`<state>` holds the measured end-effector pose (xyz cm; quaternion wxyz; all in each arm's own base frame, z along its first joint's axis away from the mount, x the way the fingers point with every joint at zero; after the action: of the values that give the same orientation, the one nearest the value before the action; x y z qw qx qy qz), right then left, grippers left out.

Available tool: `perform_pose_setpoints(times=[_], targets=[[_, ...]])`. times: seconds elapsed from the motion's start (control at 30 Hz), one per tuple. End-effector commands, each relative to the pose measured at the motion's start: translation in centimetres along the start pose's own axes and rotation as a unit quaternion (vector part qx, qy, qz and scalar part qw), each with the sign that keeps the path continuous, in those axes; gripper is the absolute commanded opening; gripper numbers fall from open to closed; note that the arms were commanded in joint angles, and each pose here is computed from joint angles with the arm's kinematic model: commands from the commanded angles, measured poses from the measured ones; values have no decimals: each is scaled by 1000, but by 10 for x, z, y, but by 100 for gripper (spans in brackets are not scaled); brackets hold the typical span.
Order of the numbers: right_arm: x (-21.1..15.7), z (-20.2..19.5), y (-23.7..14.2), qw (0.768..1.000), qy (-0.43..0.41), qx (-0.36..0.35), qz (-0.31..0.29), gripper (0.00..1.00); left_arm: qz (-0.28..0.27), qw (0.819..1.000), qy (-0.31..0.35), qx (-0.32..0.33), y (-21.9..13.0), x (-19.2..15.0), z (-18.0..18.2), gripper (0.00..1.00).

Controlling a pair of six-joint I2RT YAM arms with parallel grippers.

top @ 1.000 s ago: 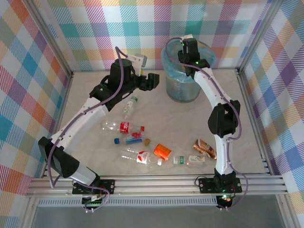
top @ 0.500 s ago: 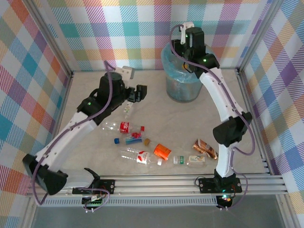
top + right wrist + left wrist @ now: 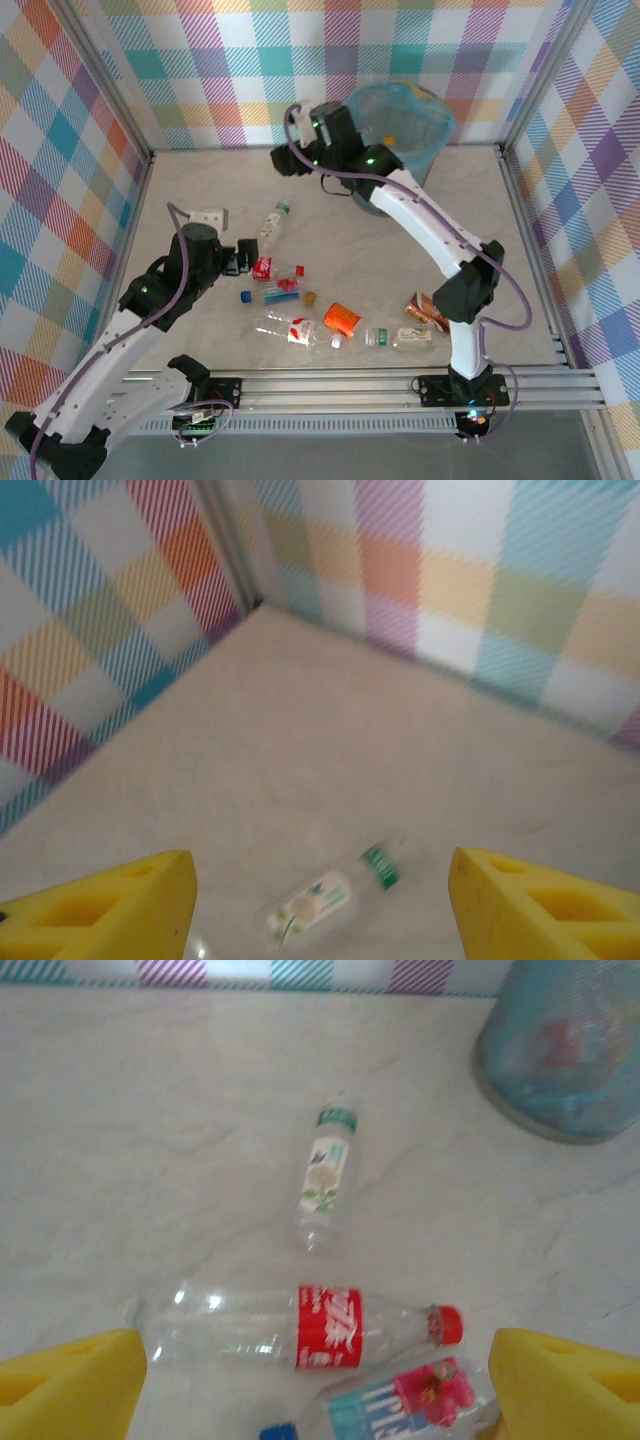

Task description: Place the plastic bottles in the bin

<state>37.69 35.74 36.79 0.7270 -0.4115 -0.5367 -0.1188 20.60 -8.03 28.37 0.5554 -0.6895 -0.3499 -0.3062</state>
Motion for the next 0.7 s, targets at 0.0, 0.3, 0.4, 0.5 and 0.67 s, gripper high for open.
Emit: perform_pose_setpoints(times=[0.0,0.3,0.4,0.5,0.67], targets=[[-37,23,28,996,19,71,58,67,5,998,-47,39,-6,-20,21,89],[-110,89,90,957,-107,194,189,71,2,979,-146,142,-8,-69,64,88],[-127,107,108,944,-148,213,205,75,-6,968,-177,178,-5,-83,78,86],[-143,124,123,937,-175,220,207,78,-5,958,-214,189,0,-92,84,86],[-164,144,145,933,-190,227,204,83,-1,940,-276,199,3,-102,91,86]])
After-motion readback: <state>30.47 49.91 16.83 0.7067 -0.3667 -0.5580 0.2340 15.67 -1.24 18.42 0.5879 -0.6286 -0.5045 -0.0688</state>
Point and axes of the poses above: each hand's point on the last joint's axis, 136 mm out from that joint toward the fingers, its own y axis out along the fingers, its own z axis along the line the jaws close on, x = y × z, the point moved 6 cm from there along -y, back along the fingers, and after that the axes turned 5 degrees about -y, right-handed, at the moved point
